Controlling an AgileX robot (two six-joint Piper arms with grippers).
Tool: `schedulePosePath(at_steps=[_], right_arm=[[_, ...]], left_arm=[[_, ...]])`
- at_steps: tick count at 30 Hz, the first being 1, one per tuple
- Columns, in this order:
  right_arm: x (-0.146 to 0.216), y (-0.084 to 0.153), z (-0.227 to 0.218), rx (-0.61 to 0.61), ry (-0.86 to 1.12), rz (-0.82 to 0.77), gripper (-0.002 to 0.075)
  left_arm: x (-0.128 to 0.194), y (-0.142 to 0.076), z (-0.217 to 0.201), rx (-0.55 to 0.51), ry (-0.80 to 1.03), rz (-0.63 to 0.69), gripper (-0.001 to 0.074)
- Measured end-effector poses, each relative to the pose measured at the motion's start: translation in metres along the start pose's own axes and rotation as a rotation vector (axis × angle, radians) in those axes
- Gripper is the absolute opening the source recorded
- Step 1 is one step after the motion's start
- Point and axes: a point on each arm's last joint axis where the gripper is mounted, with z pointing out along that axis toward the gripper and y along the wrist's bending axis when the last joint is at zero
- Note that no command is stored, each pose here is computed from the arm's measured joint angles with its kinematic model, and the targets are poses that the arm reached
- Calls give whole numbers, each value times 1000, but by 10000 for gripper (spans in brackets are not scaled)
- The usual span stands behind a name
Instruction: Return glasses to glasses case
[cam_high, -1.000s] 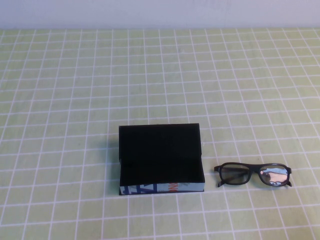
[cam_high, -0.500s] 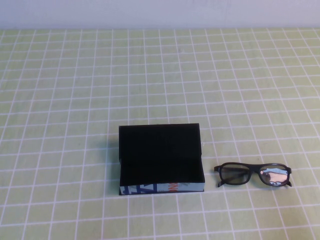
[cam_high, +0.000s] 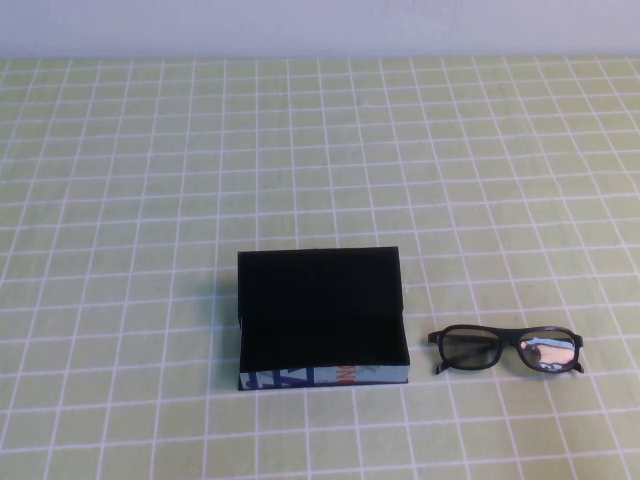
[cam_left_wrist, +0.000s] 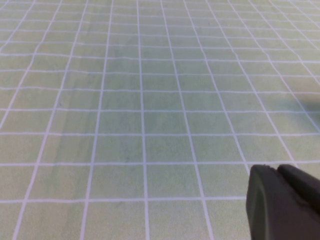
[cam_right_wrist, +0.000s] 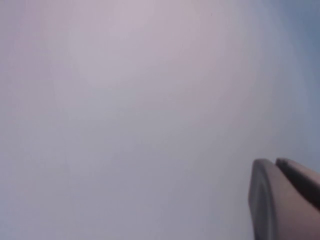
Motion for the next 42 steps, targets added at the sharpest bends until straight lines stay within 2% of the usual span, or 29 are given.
schedulePosePath(at_steps=[3,9,12,16,20,23,27,34,42], right_arm=[[-16,6,4,-34,-56,-6,-18],[-74,25,13,-117,-134,-11,-18],[-103,34,19,-129,-67,-14,-18],[-122,44,40,-121,136,-28,-18],[-123,51,69,-101,374,-19,-18],[-108,54,90,-93,571,-33,-18],[-83,59,109,-177,766,-127,-18],[-70,79,120,-405,801,-53,-18],[-44,86,144,-545,958,-120,-18]], left_arm=[[0,0,0,0,0,0,-4],[0,0,0,0,0,0,-4],[0,0,0,0,0,0,-4],[0,0,0,0,0,0,-4],[0,0,0,0,0,0,-4],[0,0,0,0,0,0,-4],[0,0,0,0,0,0,-4],[0,0,0,0,0,0,-4],[0,0,0,0,0,0,-4]])
